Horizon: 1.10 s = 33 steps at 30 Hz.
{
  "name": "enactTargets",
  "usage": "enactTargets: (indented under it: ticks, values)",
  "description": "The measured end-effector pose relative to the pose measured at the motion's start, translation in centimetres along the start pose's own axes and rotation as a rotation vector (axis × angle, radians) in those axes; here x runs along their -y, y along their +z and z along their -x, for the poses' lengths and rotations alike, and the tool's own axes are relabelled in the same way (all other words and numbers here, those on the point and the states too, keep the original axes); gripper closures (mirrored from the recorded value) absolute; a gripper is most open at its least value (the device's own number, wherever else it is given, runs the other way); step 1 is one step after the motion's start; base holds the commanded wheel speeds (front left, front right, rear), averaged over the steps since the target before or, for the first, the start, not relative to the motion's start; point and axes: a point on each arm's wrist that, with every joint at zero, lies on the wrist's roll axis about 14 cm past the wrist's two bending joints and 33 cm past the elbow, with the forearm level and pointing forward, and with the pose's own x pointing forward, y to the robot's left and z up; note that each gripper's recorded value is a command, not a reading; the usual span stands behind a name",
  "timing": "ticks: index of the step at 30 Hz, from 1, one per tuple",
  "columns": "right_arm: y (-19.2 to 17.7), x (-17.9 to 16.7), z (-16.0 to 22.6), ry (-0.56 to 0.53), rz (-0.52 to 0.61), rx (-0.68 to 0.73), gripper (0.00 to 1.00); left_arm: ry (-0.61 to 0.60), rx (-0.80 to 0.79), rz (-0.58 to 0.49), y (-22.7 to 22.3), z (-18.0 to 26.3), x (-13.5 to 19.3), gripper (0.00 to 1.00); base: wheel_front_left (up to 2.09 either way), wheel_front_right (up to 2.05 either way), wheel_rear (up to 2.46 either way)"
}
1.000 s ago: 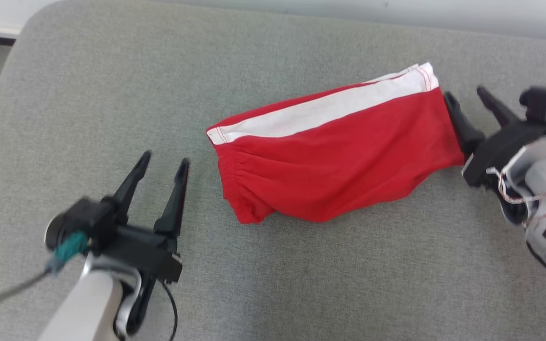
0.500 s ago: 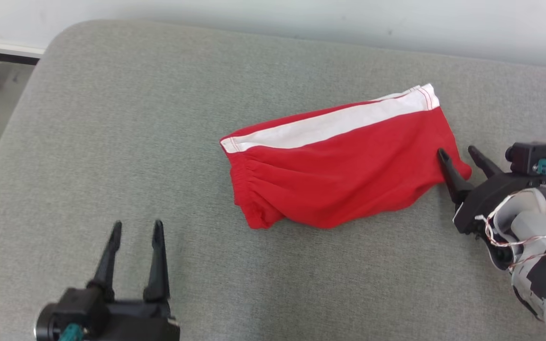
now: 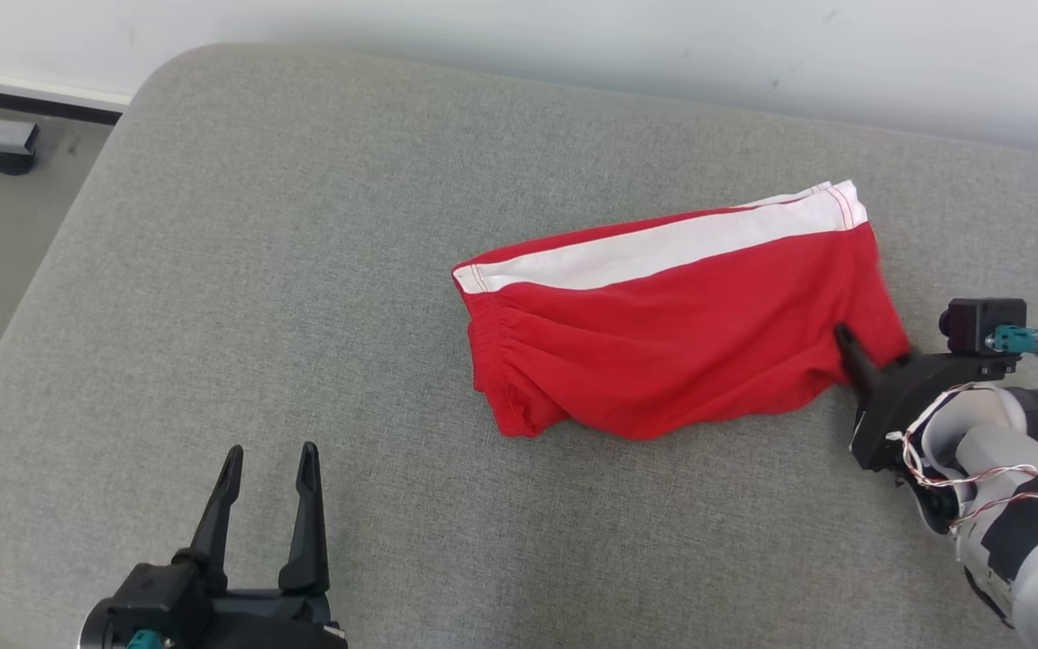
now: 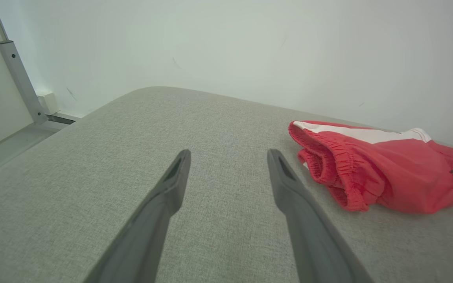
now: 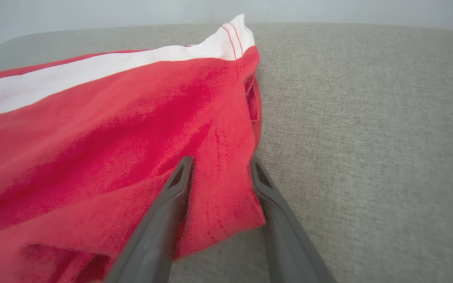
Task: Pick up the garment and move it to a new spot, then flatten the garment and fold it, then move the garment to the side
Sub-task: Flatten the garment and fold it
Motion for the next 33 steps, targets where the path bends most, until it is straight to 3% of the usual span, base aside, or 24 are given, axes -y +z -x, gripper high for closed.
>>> enactTargets:
  ticks: [9, 18, 28, 33]
  values:
    - [0.7, -0.9, 2.3, 0.006, -0.037, 0.06, 1.0, -0.015, -0.012, 0.009, -0.4, 1.4, 0.2, 0.0, 0.0, 0.0, 0.0]
    - [1.1, -1.5, 7.0, 0.03, -0.162, 0.159, 1.0, -0.068, -0.005, 0.019, -0.3, 2.7, 1.4, 0.0, 0.0, 0.0, 0.0]
    - [-5.0, 1.1, 13.6, -0.066, -0.269, 0.143, 1.0, -0.157, -0.023, 0.029, -1.0, 2.5, 4.2, 0.0, 0.0, 0.0, 0.0]
    - [-5.2, 2.6, 14.9, -0.122, -0.288, 0.172, 1.0, -0.195, -0.028, 0.035, -1.2, 2.1, 5.4, 0.0, 0.0, 0.0, 0.0]
